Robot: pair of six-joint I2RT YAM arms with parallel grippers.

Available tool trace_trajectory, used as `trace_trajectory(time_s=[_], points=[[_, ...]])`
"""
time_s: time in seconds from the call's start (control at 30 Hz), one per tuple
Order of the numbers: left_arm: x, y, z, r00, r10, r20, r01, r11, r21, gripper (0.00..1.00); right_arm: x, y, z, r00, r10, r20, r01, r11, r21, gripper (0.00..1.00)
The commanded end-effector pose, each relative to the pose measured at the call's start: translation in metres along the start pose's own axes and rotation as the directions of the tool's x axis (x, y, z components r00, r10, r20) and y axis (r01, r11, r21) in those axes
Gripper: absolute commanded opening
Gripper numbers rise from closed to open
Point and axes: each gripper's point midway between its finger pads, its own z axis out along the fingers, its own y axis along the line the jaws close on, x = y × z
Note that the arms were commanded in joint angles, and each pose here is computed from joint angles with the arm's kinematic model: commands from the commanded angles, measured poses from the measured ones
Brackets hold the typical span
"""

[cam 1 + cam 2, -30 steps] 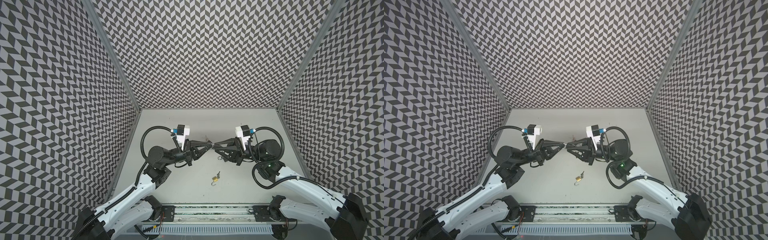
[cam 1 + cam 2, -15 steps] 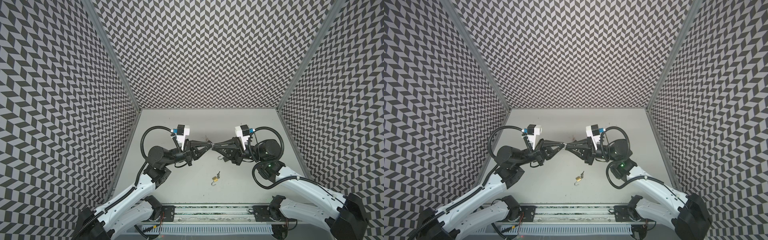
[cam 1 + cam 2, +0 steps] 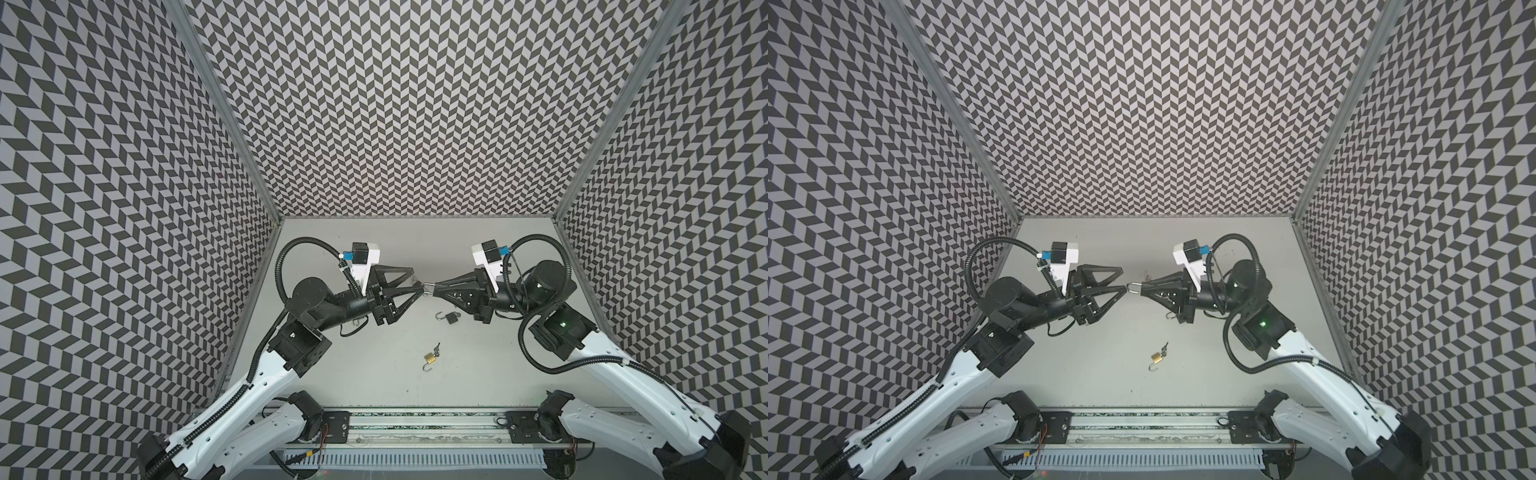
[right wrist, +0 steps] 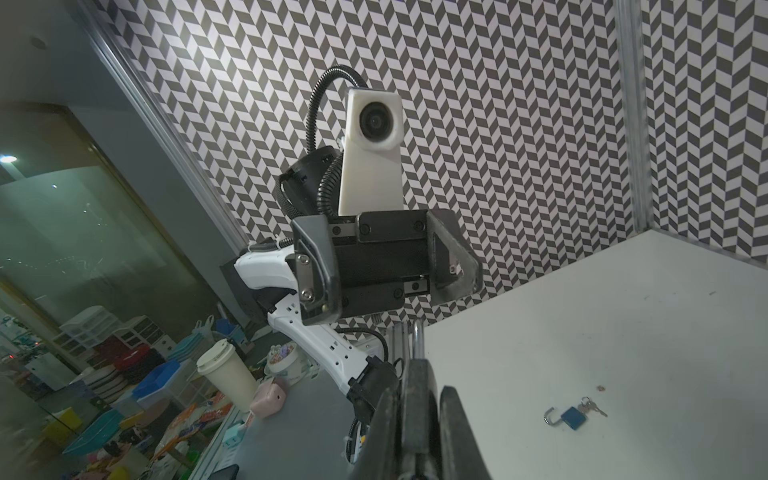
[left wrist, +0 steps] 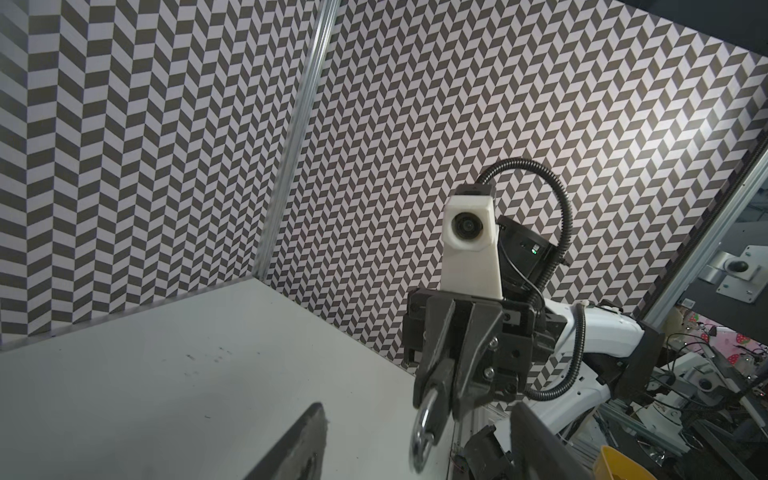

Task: Lock with the key

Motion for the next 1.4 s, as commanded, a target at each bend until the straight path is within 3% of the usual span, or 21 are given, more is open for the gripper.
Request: trace_trajectory(time_s=[0.0,0.17,0.67,1.37], points=[[0.016,0.0,0.0,0.995,0.03,-0.092,-0.03,1.0,0.0,0.69,0.004,0.011,-0.01,0.993,-0.067,-0.094,0.063,0.997,-0.047,0.0],[0.023,-0.009,0.0,0.992,0.052,-0.118,-0.045,0.997,0.065,0.65,0.002,0.017,-0.018,0.985,-0.131,-0.111,0.124,0.99,-0.072,0.0],[0.033,-0.02,0.008,0.988,0.038,-0.149,-0.011,0.984,0.178,0.62,0.005,0.022,-0.016,0.984,-0.149,-0.102,0.133,0.98,-0.144,0.0],[0.038,-0.031,0.018,0.988,0.02,-0.156,0.016,0.975,0.223,0.23,0.01,0.021,-0.014,0.985,-0.132,-0.107,0.114,0.98,-0.16,0.0]])
